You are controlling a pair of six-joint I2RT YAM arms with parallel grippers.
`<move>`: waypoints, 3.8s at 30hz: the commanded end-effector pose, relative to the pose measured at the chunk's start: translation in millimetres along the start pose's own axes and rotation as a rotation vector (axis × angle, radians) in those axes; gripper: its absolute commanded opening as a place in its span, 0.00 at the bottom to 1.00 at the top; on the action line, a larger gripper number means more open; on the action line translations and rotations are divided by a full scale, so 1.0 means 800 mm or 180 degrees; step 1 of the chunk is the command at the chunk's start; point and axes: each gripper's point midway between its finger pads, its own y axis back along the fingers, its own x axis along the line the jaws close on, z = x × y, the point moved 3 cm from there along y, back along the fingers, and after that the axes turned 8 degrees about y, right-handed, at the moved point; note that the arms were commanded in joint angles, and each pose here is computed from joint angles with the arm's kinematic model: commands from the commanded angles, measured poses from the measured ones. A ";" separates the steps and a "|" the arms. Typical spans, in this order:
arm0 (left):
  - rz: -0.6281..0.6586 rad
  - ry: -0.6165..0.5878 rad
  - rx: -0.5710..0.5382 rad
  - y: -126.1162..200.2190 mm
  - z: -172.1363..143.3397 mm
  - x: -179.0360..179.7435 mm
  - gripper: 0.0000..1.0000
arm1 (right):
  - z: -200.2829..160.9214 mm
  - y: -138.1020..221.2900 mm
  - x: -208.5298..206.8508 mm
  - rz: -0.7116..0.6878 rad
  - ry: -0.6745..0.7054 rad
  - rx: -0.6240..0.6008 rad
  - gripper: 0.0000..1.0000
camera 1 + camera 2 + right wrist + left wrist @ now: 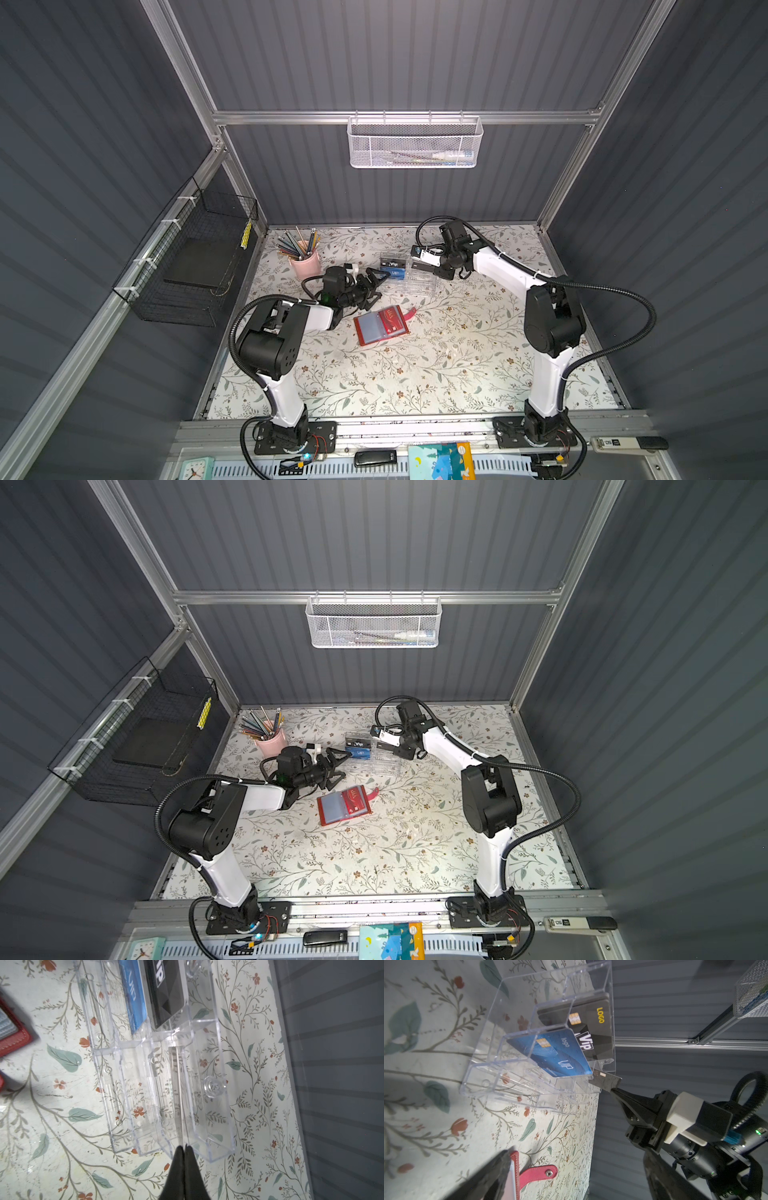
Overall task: Take the credit cards out of the card holder
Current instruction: Place the credit card in the storage box, then touch the credit card in the storage box.
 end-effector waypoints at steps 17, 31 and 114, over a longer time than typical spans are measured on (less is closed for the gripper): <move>-0.0036 0.0000 0.0084 -0.009 -0.001 0.002 1.00 | 0.004 -0.009 -0.012 -0.0099 0.0118 0.0041 0.00; -0.0057 0.0026 0.0126 -0.010 -0.003 0.004 1.00 | 0.011 -0.021 -0.010 -0.0119 0.0181 0.0080 0.07; -0.0038 -0.0778 -0.0022 0.042 -0.076 -0.041 1.00 | 0.089 0.019 0.013 0.0613 -0.4075 -0.1932 0.99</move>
